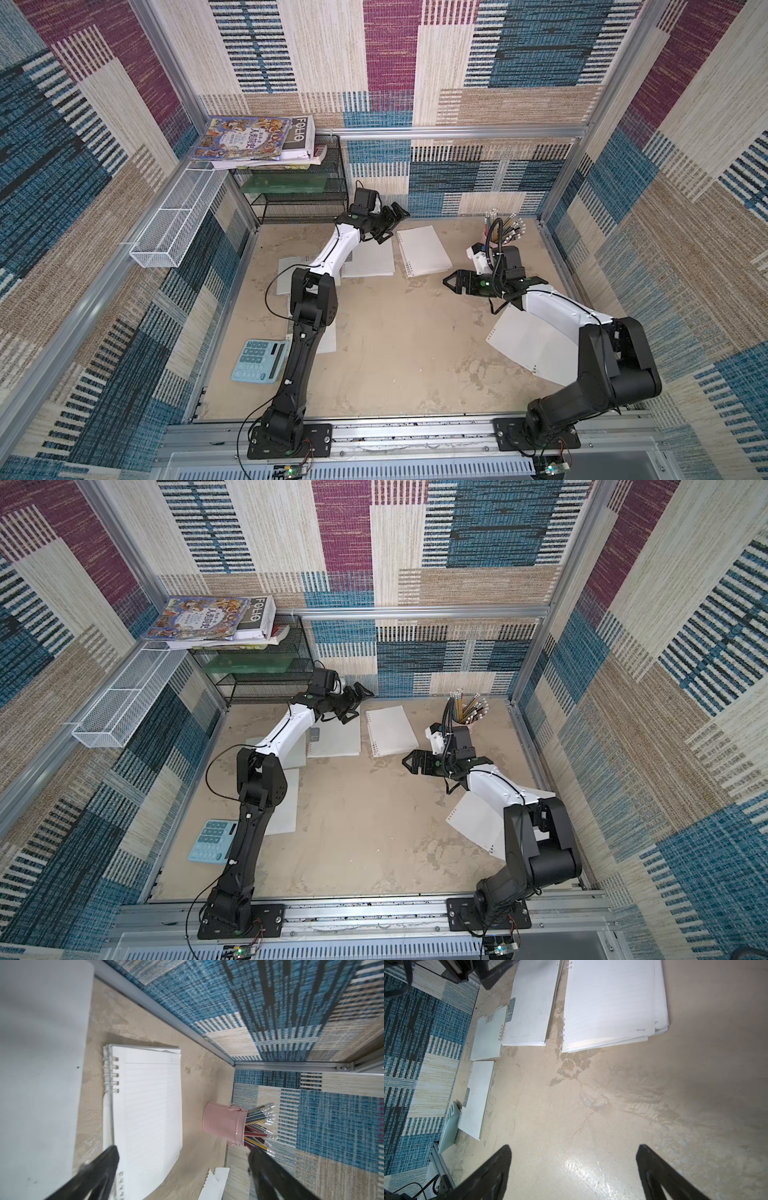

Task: Tear off pages from different notebooks
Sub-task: Place the notebook at the center of the board, then open the notebook at the center of the board.

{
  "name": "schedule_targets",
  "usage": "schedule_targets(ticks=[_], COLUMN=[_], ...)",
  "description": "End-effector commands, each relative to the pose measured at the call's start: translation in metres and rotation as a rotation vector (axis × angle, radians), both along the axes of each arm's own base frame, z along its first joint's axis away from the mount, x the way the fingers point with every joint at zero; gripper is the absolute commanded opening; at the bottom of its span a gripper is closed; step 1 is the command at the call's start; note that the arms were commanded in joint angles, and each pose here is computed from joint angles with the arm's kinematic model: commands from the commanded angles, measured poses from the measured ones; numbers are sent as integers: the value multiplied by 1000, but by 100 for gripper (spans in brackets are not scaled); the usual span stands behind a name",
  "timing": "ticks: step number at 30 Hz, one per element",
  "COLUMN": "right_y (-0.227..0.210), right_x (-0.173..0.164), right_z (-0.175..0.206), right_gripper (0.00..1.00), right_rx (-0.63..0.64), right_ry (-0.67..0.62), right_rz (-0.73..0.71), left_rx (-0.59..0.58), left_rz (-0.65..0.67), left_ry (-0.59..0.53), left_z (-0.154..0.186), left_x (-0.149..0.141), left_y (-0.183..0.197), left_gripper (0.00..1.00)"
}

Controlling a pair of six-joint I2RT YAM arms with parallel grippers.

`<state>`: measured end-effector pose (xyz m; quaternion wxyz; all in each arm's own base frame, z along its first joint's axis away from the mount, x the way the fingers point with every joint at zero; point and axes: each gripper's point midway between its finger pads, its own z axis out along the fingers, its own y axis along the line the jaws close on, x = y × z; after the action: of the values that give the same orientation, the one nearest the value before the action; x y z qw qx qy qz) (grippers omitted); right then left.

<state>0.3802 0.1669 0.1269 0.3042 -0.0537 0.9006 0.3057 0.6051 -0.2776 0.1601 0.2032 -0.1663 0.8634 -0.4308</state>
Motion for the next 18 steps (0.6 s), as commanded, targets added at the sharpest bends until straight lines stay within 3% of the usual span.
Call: schedule_targets(ticks=[1, 5, 9, 14, 18], right_y=[3, 4, 2, 57, 98], right_x=[2, 3, 11, 14, 4], right_z=[5, 16, 19, 19, 15], right_gripper=[96, 96, 96, 96, 96], right_rx=[-12, 69, 151, -110, -67], right_ry=[-28, -90, -113, -165, -162], right_rz=[14, 23, 21, 126, 214], left_rx=[160, 472, 515, 613, 580], left_rz=[-32, 141, 353, 470, 481], left_ry=[65, 96, 224, 401, 511], left_z=[1, 10, -12, -44, -77], left_x=[-33, -88, -154, -239, -277], left_y=[35, 138, 239, 283, 288], left_gripper=[99, 99, 99, 99, 99])
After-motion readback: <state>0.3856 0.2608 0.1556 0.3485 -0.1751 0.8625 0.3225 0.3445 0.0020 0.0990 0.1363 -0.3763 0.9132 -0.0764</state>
